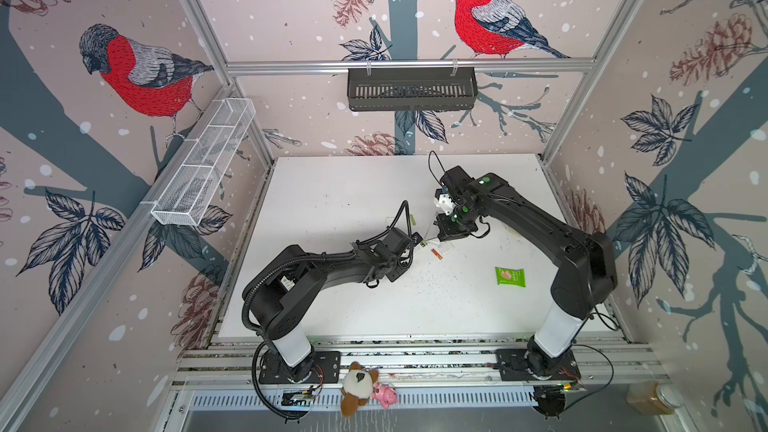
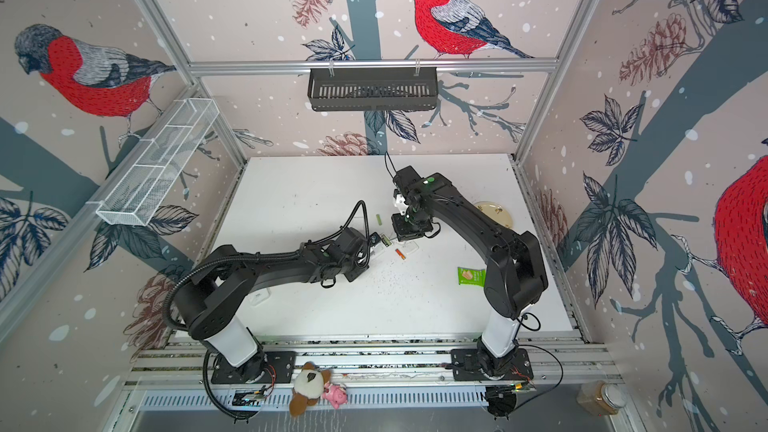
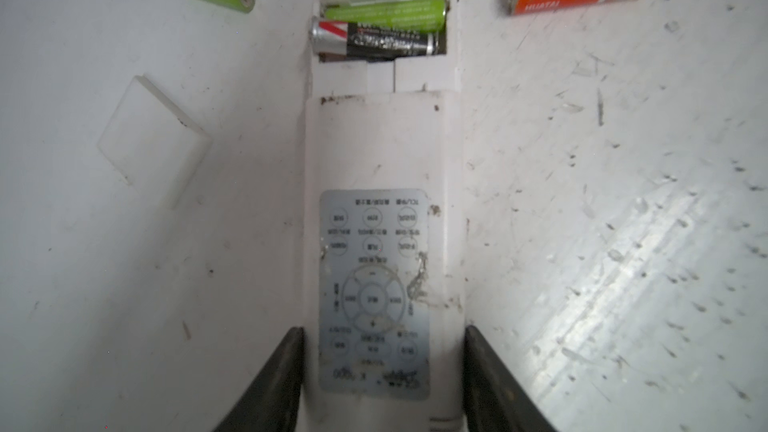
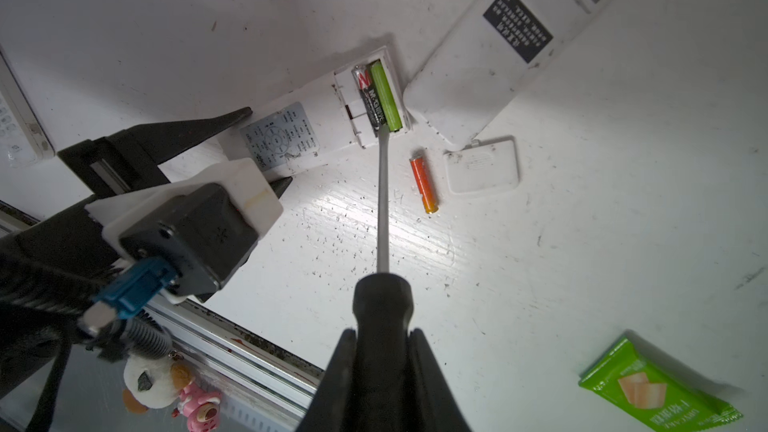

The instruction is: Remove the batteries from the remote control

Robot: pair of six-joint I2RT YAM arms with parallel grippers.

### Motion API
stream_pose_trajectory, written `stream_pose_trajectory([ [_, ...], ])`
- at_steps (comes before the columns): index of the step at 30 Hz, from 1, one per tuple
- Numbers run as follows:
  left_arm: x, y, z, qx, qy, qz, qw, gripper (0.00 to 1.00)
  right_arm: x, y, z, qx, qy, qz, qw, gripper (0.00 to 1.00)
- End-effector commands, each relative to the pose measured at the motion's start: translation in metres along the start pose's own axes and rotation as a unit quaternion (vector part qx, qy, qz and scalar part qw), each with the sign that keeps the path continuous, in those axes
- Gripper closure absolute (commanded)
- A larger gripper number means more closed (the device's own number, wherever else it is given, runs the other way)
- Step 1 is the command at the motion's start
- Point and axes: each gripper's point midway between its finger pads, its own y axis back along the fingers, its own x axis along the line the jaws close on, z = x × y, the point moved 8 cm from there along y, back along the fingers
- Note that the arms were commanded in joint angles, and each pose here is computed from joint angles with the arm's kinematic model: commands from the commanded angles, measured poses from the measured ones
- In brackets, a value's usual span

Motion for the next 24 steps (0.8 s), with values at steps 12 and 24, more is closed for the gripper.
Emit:
stream_pose_trajectory([
  [12, -0.014, -0.002, -0.055, 0.152, -0.04, -0.036, 0.987, 0.9, -0.002, -0.016, -0.004, 0.035, 0.023, -0.01, 0.999, 1.0],
  [24, -0.014, -0.002, -0.053, 0.145, -0.043, -0.036, 0.988, 0.92, -0.003, -0.028, -0.001, 0.05, 0.039, -0.019, 0.998, 0.99],
])
